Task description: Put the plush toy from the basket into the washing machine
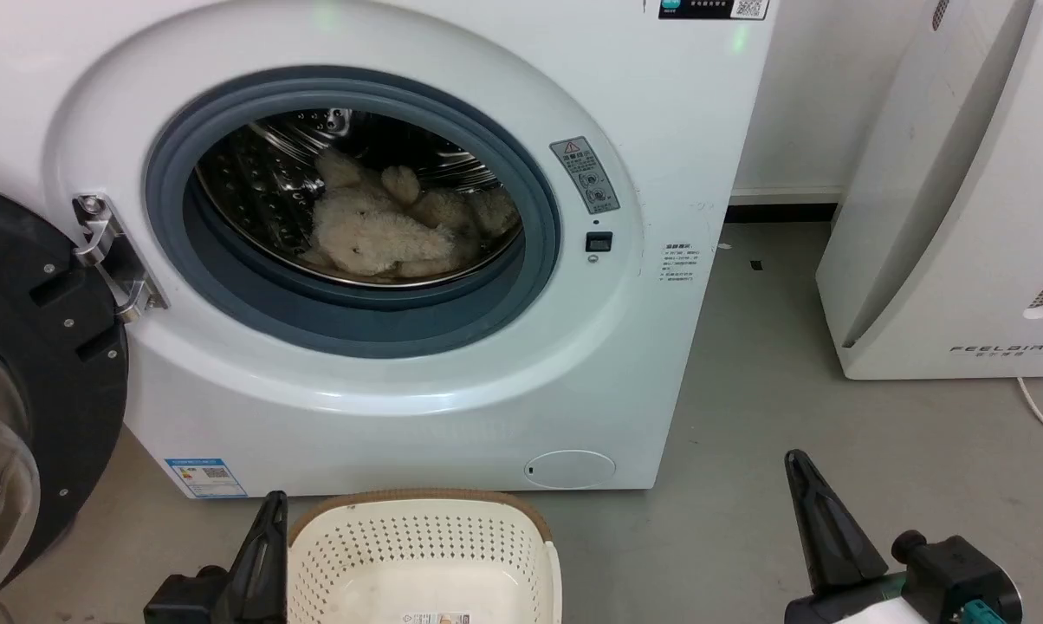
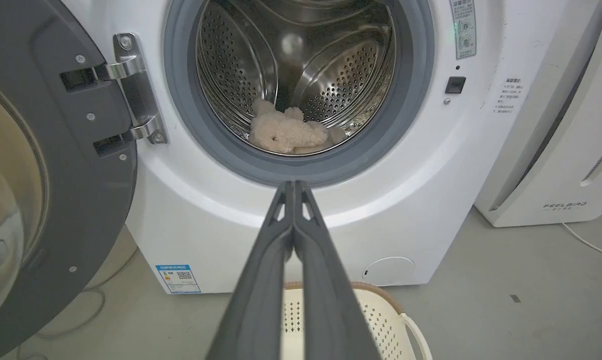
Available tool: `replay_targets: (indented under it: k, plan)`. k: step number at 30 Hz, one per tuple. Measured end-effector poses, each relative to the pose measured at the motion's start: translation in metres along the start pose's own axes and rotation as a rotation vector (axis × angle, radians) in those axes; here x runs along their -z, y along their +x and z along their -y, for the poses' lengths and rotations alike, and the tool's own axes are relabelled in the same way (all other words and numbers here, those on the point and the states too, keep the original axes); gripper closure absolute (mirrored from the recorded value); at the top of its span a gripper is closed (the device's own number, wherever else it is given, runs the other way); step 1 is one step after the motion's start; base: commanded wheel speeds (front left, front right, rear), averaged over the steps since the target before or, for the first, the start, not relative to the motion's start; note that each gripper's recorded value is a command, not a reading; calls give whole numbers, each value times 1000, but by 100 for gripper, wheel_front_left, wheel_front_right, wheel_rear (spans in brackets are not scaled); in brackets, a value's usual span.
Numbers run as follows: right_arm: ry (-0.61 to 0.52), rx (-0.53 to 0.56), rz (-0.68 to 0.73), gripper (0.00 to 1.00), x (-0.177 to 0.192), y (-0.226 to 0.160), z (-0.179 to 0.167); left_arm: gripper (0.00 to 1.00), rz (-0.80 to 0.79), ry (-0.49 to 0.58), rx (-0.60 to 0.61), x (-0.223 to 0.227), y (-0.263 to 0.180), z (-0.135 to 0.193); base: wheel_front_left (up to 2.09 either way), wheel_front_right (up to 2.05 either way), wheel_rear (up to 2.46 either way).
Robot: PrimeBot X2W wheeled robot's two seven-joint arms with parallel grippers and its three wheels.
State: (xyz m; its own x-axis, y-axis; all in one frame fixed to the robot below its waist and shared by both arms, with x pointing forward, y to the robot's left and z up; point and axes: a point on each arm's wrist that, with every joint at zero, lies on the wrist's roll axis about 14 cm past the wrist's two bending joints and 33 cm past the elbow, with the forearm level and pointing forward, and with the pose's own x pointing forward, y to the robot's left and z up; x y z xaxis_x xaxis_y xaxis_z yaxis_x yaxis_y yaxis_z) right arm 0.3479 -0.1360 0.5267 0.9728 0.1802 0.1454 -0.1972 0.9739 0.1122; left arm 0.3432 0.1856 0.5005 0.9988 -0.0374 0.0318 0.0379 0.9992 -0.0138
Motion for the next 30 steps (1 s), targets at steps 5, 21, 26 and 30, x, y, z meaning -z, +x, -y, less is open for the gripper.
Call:
replay_targets:
  k: [5, 21, 26, 30]
  plan:
    - [-3, 1, -11, 100, 1, 0, 1, 100, -5, 5, 3, 0, 0, 1, 0, 0, 0]
    - [-23, 10, -38, 100, 4, 1, 5, 100, -6, 11, -1, -3, 5, 2, 0, 0, 0]
    - [-31, 11, -46, 100, 5, 1, 5, 100, -11, 16, -4, -3, 5, 2, 0, 0, 0]
    - [-42, 11, -55, 100, 5, 1, 6, 100, -13, 14, -1, -3, 6, 3, 0, 0, 0]
